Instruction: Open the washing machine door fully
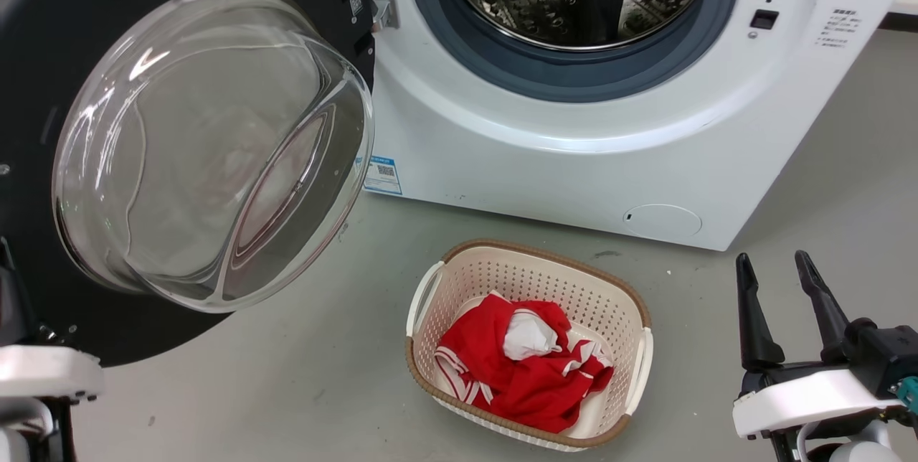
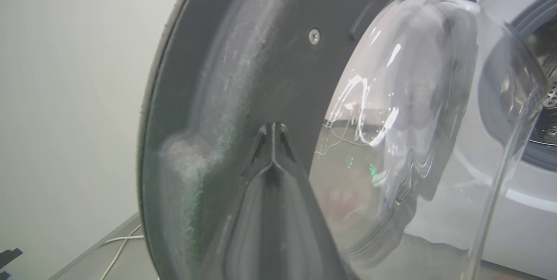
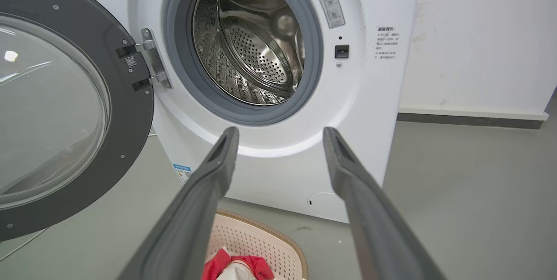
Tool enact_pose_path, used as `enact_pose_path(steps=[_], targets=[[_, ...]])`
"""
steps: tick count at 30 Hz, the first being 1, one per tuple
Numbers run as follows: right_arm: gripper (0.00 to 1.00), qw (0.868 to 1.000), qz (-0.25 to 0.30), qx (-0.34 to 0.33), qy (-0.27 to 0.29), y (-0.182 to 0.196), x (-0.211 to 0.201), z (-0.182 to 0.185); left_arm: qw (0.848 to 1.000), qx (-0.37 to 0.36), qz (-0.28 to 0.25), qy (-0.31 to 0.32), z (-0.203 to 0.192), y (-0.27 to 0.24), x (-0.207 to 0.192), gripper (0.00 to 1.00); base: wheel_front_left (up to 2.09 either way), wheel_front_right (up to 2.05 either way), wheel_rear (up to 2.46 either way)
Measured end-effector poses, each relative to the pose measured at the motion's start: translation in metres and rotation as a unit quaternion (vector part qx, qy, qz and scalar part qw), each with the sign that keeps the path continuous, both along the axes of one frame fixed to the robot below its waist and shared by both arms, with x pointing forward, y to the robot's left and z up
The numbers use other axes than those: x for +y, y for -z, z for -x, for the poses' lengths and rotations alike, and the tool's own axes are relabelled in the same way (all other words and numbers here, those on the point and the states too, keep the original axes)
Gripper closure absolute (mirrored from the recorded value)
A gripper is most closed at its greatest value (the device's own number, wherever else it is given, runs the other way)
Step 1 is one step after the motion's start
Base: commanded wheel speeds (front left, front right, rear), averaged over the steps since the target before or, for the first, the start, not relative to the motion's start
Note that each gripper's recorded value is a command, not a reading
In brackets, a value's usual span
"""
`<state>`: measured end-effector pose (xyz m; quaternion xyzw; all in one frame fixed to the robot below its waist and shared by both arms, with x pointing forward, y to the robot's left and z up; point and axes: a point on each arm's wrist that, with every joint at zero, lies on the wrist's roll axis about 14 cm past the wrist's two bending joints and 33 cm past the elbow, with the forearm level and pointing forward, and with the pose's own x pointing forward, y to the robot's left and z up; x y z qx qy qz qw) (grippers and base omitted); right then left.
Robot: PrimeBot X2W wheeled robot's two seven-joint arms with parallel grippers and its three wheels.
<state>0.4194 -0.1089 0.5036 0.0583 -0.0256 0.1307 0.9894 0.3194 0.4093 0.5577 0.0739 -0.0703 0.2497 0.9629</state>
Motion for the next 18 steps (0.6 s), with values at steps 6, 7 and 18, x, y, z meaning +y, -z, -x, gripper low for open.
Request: enact_pose_path(steps=[6, 7, 18], targets=[[0.00, 1.000, -0.002, -0.012, 0.008, -0.008, -0.006, 0.007, 1.000, -0.010, 0.001, 0.012, 0.013, 0.004, -0.029, 1.00, 0.00, 0.00, 0.00], [0.00, 1.000, -0.002, -0.013, 0.009, -0.009, -0.007, 0.008, 1.000, -0.011, 0.002, 0.016, 0.015, 0.006, -0.036, 1.00, 0.00, 0.00, 0.00], [0.00, 0.999, -0.001, -0.028, 0.024, -0.021, -0.019, 0.026, 0.992, -0.019, 0.044, 0.113, 0.015, 0.020, -0.121, 0.69, 0.00, 0.00, 0.00]])
